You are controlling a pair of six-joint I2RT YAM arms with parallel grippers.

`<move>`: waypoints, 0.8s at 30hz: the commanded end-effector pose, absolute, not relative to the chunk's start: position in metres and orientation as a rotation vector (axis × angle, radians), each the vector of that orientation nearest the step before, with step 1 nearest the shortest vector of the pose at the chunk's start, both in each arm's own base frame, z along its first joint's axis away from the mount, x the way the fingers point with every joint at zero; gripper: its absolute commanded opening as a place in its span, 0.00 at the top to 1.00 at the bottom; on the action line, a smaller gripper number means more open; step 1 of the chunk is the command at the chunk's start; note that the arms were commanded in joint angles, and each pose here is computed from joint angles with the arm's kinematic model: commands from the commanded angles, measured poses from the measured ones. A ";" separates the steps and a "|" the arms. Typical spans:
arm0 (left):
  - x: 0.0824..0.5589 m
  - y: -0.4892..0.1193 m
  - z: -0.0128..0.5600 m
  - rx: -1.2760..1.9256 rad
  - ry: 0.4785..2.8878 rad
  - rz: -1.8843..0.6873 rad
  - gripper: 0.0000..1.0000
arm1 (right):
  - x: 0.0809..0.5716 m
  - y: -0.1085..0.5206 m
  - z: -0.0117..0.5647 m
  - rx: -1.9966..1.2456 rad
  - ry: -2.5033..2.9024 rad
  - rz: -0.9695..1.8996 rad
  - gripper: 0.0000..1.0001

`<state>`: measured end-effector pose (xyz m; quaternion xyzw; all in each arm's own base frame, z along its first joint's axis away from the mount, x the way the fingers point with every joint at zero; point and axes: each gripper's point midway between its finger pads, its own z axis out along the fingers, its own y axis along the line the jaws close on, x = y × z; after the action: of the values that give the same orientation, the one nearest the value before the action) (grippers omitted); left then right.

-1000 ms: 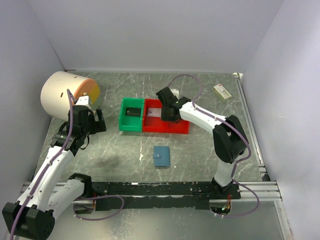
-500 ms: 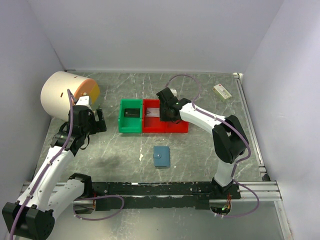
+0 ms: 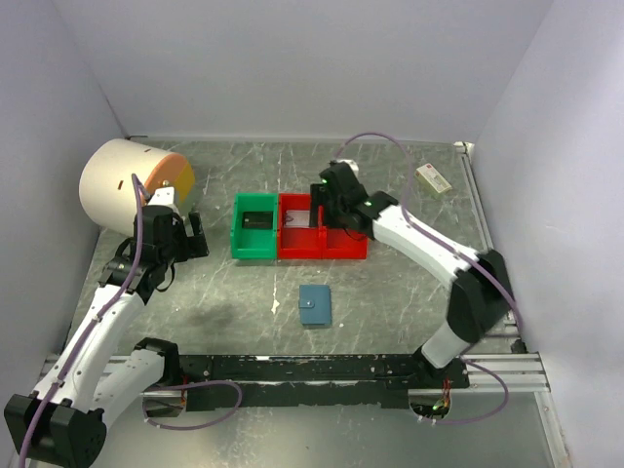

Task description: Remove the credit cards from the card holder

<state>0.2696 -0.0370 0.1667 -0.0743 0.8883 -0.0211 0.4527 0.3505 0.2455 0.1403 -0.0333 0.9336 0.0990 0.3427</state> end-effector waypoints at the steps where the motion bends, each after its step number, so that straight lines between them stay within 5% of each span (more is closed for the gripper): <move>1: 0.275 -0.048 0.179 -0.139 2.151 -0.118 0.00 | 0.318 0.238 0.167 -0.043 2.353 0.433 0.26; 8: 0.279 -0.066 0.161 -0.052 2.243 -0.186 0.02 | 0.235 0.245 0.109 0.036 2.435 0.836 0.36; 24: 0.269 -0.128 0.157 0.107 2.257 -0.557 0.06 | 0.185 0.247 0.018 0.101 2.652 0.981 0.62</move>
<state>0.2716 -0.0900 0.1455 0.0123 0.9082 -0.1291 0.3980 0.1911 0.2355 0.0261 0.0302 0.9342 0.3077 0.1779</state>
